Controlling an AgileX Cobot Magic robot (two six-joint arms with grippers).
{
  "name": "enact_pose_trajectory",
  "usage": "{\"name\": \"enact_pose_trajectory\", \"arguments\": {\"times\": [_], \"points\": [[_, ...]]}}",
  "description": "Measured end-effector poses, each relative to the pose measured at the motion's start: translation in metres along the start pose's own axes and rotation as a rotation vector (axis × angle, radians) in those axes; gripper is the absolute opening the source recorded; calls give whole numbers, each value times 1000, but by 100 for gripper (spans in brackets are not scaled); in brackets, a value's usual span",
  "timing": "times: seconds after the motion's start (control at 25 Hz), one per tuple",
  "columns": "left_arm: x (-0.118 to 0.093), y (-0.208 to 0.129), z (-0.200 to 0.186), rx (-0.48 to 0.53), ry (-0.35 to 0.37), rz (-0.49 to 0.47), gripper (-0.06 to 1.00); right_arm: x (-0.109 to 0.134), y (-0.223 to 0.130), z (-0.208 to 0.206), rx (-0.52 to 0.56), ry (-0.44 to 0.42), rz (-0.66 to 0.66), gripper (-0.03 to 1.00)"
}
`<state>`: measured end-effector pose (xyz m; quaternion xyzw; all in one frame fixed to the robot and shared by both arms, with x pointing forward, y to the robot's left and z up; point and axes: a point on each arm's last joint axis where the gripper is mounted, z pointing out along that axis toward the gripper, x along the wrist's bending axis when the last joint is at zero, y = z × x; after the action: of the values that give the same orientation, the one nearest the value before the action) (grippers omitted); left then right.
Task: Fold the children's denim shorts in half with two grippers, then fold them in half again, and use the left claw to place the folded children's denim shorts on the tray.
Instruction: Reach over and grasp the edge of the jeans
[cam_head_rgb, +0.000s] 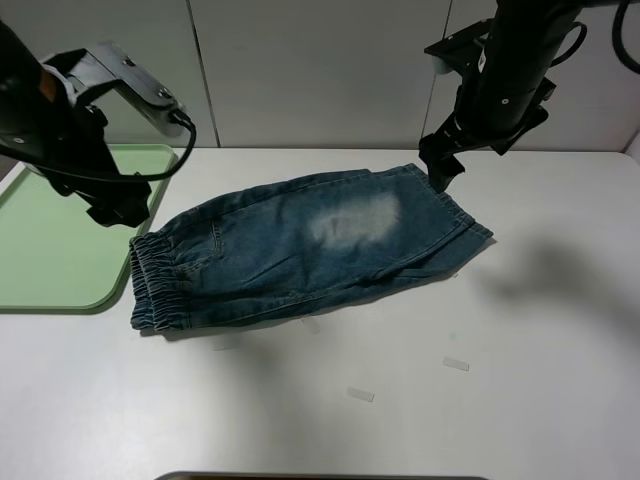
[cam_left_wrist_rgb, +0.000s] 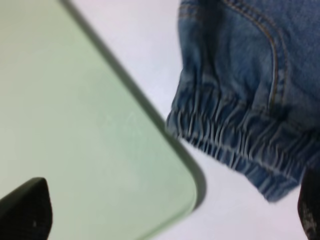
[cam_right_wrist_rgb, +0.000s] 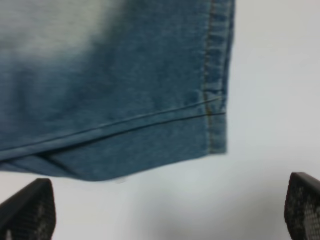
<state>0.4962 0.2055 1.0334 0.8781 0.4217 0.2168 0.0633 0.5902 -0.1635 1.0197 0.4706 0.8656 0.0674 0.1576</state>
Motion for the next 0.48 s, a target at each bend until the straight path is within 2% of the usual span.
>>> {"name": "enact_pose_trajectory", "arguments": {"times": [0.28, 0.48], "points": [[11, -25, -58, -74, 43, -133, 97, 4, -2, -27, -62, 74, 70, 69], [15, -50, -99, -159, 68, -226, 96, 5, -6, -33, -36, 94, 82, 69]]}}
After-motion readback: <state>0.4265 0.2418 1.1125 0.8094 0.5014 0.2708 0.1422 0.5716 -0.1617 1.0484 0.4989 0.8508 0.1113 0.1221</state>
